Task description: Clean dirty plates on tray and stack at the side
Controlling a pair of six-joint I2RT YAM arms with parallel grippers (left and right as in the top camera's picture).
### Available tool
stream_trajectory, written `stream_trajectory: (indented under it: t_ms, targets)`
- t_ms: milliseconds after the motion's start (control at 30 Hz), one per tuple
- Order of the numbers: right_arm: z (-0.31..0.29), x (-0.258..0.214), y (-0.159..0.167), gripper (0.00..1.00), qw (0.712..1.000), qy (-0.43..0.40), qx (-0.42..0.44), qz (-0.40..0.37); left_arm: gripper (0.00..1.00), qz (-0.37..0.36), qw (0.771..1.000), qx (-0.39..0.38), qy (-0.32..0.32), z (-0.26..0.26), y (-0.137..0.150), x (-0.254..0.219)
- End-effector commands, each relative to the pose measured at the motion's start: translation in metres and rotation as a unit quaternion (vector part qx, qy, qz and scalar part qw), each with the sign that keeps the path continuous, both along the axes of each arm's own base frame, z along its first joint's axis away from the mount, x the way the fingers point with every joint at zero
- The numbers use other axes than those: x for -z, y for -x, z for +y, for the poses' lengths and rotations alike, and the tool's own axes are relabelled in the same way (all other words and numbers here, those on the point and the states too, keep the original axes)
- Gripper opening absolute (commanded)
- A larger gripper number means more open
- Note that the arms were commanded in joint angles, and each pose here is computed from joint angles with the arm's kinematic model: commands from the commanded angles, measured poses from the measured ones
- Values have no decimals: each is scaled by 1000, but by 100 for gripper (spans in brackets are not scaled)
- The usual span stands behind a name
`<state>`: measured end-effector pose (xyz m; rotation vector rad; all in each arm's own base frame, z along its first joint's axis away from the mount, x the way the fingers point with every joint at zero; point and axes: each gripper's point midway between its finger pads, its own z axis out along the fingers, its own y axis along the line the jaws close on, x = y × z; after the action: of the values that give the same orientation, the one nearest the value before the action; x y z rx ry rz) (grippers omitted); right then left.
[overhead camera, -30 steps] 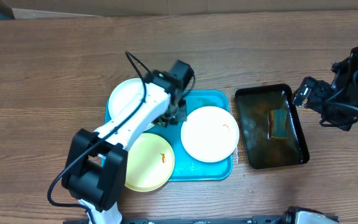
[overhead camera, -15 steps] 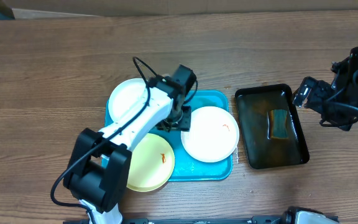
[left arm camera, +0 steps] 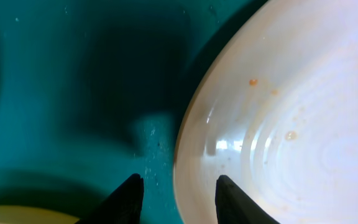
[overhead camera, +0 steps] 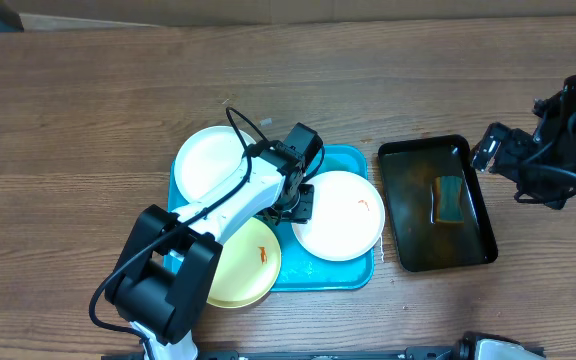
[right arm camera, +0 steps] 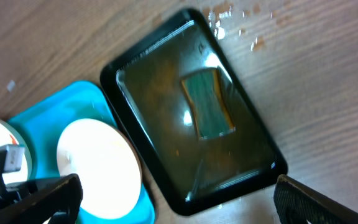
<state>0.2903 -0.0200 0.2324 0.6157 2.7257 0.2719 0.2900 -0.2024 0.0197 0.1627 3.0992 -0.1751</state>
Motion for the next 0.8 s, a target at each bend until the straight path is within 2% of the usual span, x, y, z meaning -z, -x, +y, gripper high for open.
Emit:
stream_trajectory:
  t_ms: [0,100,167,233,333,433,633,767]
  targets:
    - [-4,-1,-6,100,1000,12,3,-12,38,8,1000,-1,-11,5,9,14]
    - [-5,-2,-7,100,1000,12,3,-13,26,0,1000,-1,-6,3,5,13]
    - [-5,-1,-7,100,1000,12,3,-13,25,-5,1000,-3,-3,1,3,13]
    - [-5,-2,-7,100,1000,12,3,-13,20,-8,1000,-2,-1,0,1,13]
    - [-5,-2,-7,100,1000,12,3,-13,5,-10,1000,-2,0,0,0,13]
    - [-5,-3,-10,100,1000,13,3,-20,4,-8,1000,0,-4,4,-2,10]
    - [-11,-21,-46,100,994,25,5,-102,4,2,1000,-4,-15,22,-11,-9]
    - [0,-31,-56,100,991,-4,-13,-133,4,-2,999,-15,-34,40,-20,-14]
